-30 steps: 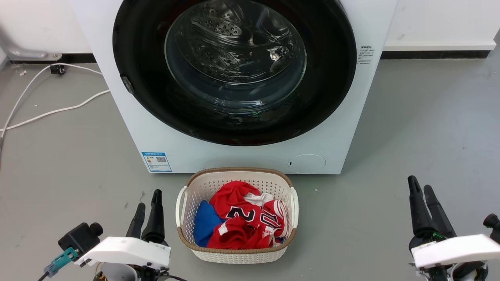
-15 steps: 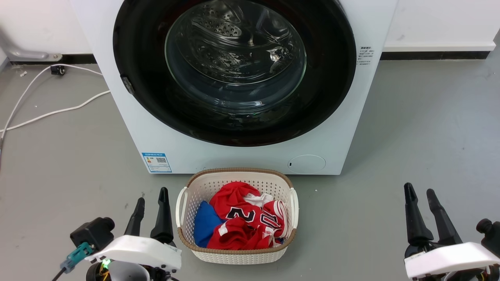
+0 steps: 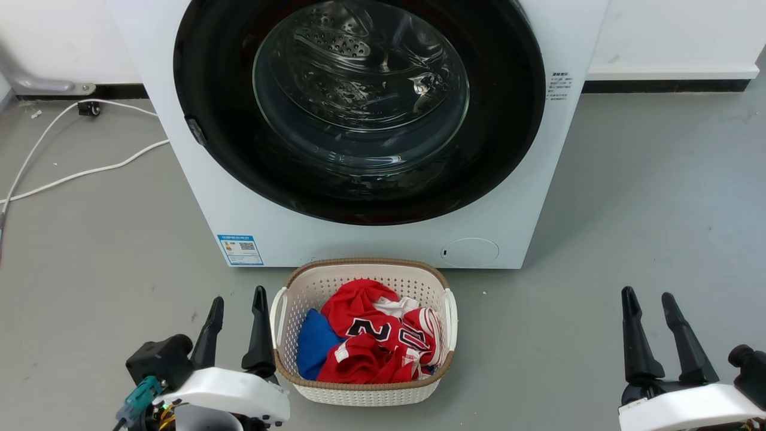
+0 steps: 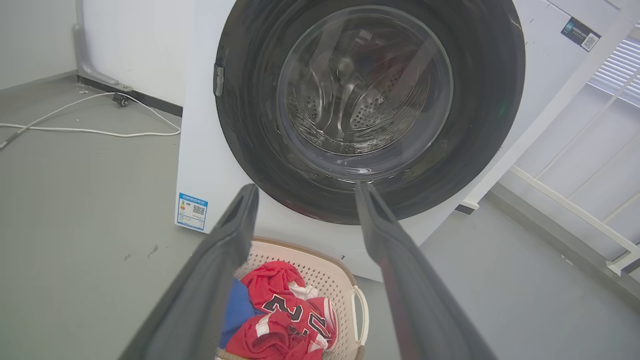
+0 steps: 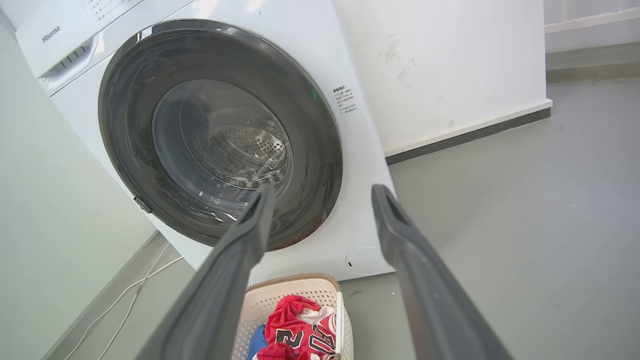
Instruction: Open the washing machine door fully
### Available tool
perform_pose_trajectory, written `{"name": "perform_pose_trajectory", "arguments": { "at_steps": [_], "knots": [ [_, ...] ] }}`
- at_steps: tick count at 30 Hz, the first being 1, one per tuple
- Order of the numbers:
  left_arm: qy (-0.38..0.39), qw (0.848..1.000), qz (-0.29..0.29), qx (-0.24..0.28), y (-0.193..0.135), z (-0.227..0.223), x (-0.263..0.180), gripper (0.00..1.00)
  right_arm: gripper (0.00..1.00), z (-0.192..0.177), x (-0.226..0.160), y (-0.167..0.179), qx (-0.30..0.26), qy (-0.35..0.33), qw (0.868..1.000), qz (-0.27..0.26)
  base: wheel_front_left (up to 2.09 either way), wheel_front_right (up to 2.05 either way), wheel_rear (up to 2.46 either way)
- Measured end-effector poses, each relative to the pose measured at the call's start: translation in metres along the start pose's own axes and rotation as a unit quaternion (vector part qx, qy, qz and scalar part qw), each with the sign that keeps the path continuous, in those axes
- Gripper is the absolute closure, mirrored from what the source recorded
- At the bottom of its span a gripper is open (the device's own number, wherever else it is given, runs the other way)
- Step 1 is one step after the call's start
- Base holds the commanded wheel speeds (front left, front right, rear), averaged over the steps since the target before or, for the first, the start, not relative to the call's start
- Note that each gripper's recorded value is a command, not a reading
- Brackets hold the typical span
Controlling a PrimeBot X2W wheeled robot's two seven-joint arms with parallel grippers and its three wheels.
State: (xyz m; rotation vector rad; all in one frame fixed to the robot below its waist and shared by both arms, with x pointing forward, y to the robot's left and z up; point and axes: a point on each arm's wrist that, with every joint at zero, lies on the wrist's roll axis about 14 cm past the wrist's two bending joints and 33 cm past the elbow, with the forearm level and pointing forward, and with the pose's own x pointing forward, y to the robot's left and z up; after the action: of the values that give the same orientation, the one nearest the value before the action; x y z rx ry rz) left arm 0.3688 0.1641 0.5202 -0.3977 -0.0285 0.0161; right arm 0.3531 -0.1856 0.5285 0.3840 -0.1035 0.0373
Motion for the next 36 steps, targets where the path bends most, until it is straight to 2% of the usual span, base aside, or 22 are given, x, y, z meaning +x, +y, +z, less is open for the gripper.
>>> {"name": "perform_pose_trajectory", "arguments": {
  "at_steps": [13, 36],
  "knots": [
    [-0.021, 0.998, -0.01, 0.056, -0.006, 0.004, -0.004, 0.0, 0.0, 0.016, 0.001, 0.011, -0.047, -0.031, 0.998, 0.02, 0.0, 0.0, 0.0],
    [-0.053, 0.99, -0.024, 0.132, -0.013, 0.01, -0.01, 0.0, 0.0, 0.018, -0.007, 0.016, -0.107, -0.045, 0.993, 0.033, 0.0, 0.0, 0.0]
  ]
}}
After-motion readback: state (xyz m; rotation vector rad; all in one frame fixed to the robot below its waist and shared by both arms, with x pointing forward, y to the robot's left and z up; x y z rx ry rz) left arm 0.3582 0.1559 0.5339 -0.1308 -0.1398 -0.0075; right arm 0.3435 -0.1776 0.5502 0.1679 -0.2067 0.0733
